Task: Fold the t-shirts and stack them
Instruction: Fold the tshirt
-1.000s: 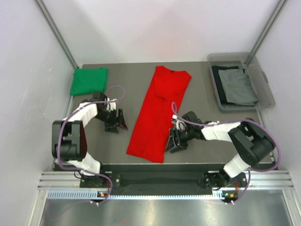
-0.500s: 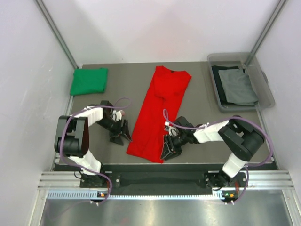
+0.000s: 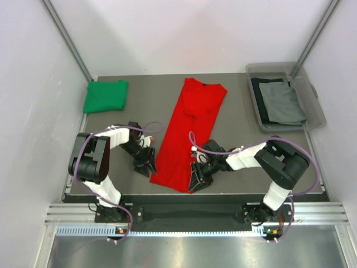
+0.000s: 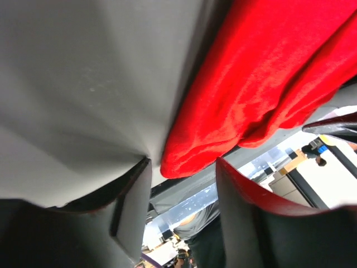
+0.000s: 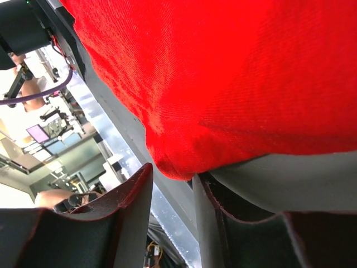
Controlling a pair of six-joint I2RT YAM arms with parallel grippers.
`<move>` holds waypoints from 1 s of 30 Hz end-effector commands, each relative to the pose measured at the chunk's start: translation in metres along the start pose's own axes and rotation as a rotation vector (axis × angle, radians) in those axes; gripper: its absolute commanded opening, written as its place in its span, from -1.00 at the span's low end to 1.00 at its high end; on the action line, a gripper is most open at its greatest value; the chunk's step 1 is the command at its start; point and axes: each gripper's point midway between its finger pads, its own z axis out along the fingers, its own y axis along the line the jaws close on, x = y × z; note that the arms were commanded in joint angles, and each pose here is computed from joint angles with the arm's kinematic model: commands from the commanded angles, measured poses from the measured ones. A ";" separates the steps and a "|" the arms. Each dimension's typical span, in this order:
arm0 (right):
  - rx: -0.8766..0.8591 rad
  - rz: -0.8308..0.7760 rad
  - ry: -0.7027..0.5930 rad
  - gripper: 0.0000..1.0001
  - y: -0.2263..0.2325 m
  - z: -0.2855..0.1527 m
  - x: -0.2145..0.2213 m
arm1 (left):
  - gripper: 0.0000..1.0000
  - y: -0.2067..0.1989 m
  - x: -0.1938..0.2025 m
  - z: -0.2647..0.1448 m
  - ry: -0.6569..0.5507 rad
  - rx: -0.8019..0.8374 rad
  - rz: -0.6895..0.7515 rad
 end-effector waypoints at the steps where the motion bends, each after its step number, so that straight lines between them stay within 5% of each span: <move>1: 0.042 -0.018 -0.024 -0.28 -0.005 0.005 -0.008 | 0.02 0.007 0.003 -0.002 0.012 -0.046 -0.010; 3: 0.044 -0.020 -0.025 -0.42 -0.006 0.006 -0.009 | -0.11 0.007 0.004 0.000 0.025 -0.041 -0.014; 4: 0.041 -0.028 -0.029 -0.59 -0.005 0.006 -0.011 | -0.33 0.007 0.005 0.001 0.033 -0.036 -0.016; 5: 0.046 -0.029 -0.035 -1.00 -0.006 0.006 -0.013 | -0.45 0.007 0.006 0.002 0.038 -0.032 -0.017; 14: 0.044 -0.061 -0.069 -1.00 -0.002 -0.001 -0.018 | -1.00 0.002 0.001 0.000 0.047 -0.006 0.007; 30: -0.077 -0.289 -0.289 -1.00 0.053 -0.083 -0.069 | -1.00 -0.052 -0.061 -0.064 -0.176 0.044 0.237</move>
